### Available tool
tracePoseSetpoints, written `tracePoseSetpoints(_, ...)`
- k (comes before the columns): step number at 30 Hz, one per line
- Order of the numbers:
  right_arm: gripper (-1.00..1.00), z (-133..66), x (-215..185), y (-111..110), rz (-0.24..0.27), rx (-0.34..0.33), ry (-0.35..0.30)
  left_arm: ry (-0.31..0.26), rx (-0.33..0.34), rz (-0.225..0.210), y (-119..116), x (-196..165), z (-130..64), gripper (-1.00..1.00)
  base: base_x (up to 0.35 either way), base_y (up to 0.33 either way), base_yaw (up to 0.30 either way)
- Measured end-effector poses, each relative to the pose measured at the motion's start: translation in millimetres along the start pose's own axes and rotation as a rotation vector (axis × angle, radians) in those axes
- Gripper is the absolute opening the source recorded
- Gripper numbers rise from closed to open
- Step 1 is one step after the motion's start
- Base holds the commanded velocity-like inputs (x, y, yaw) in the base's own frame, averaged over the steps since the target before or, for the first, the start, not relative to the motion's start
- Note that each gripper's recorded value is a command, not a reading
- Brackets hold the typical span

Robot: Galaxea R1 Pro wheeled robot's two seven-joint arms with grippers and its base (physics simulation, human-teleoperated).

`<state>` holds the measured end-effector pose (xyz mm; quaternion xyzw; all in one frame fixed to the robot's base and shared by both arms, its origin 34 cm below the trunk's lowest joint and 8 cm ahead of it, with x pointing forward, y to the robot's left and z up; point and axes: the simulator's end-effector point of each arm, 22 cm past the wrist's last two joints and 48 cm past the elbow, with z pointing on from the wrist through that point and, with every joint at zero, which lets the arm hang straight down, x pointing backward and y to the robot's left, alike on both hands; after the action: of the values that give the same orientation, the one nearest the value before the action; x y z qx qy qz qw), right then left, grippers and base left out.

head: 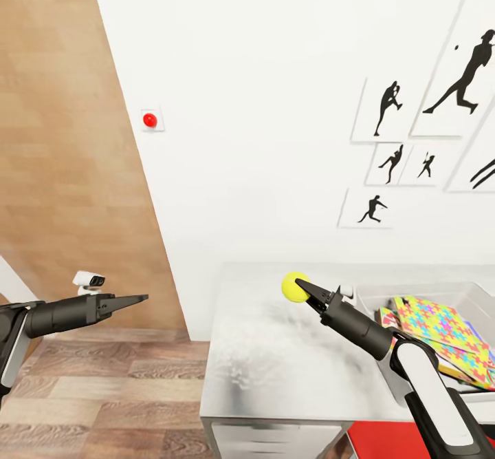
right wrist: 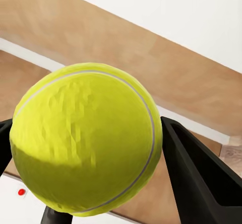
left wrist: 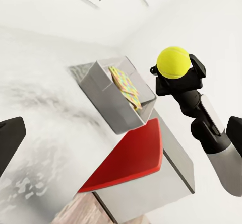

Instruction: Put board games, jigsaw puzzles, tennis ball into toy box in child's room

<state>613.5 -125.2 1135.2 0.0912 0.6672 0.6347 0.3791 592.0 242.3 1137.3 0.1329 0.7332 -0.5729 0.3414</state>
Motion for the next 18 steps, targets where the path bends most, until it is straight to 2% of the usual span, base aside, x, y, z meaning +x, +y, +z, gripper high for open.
tracePoseSetpoints(18, -1.0, -0.8, -2.3, 15.5, -0.022, -0.019, -0.005, -0.008, 0.006, 0.029, -13.3, -6.1, -2.8, 1.0, 0.0, 0.0, 0.0)
